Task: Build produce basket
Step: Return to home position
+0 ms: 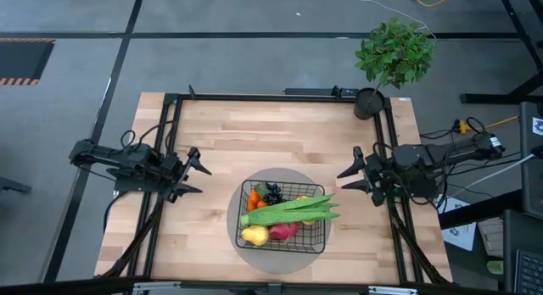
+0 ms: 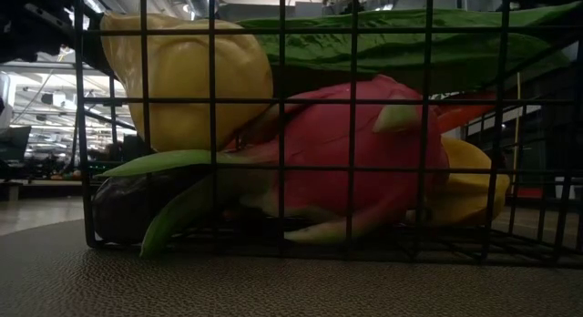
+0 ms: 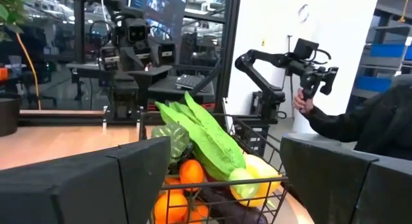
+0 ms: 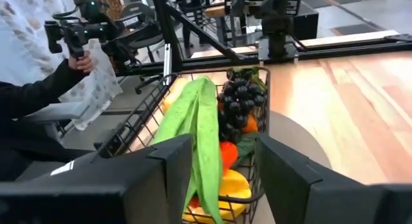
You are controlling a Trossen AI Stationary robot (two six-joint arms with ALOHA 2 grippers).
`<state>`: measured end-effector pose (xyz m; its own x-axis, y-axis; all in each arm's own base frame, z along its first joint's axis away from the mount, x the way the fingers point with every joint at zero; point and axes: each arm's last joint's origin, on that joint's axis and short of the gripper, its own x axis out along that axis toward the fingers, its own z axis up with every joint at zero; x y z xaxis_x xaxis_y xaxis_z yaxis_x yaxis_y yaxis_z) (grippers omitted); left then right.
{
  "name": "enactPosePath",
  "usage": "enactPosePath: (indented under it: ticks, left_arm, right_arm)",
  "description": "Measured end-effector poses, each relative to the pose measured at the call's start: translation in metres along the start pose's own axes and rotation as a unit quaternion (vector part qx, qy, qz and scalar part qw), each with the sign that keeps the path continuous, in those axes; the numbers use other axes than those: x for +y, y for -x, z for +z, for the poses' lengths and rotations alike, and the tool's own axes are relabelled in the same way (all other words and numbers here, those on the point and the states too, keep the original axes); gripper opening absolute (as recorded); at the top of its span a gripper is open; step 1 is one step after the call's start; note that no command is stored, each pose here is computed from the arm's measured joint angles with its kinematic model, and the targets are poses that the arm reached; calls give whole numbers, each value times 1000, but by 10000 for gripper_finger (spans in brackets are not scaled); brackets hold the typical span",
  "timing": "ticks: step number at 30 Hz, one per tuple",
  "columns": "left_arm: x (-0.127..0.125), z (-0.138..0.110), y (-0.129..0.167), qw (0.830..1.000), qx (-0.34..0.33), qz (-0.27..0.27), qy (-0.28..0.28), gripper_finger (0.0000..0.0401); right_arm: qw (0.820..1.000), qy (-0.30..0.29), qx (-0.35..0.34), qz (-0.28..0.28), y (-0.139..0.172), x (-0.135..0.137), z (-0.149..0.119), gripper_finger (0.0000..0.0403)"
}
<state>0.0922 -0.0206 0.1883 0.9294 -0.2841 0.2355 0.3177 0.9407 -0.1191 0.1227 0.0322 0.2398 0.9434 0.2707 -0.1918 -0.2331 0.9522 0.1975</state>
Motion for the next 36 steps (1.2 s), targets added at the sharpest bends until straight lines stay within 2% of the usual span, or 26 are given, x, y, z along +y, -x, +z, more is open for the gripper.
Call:
enactPosePath:
  ticks: [7,13,18,24,28,36]
  left_arm:
    - [2,-2,0,1000,11,4,2,283]
    - [2,-5,0,1000,28,7,2,283]
    - [3,-6,0,999,34,8,5,283]
    - [3,-6,0,999,34,8,5,283]
    - [3,-6,0,999,34,8,6,283]
    - [3,-6,0,999,33,9,6,283]
  right_arm:
    - [1000,6,4,-11,-10,-14,-38,162]
    - [999,-1,7,-41,-8,-23,-45,162]
    - [999,-15,25,-41,-7,-28,-53,162]
    - [992,-12,12,-125,-2,-33,-53,162]
    - [992,-7,-9,-126,2,-32,-51,162]
    - [992,-6,-20,-124,5,-34,-70,162]
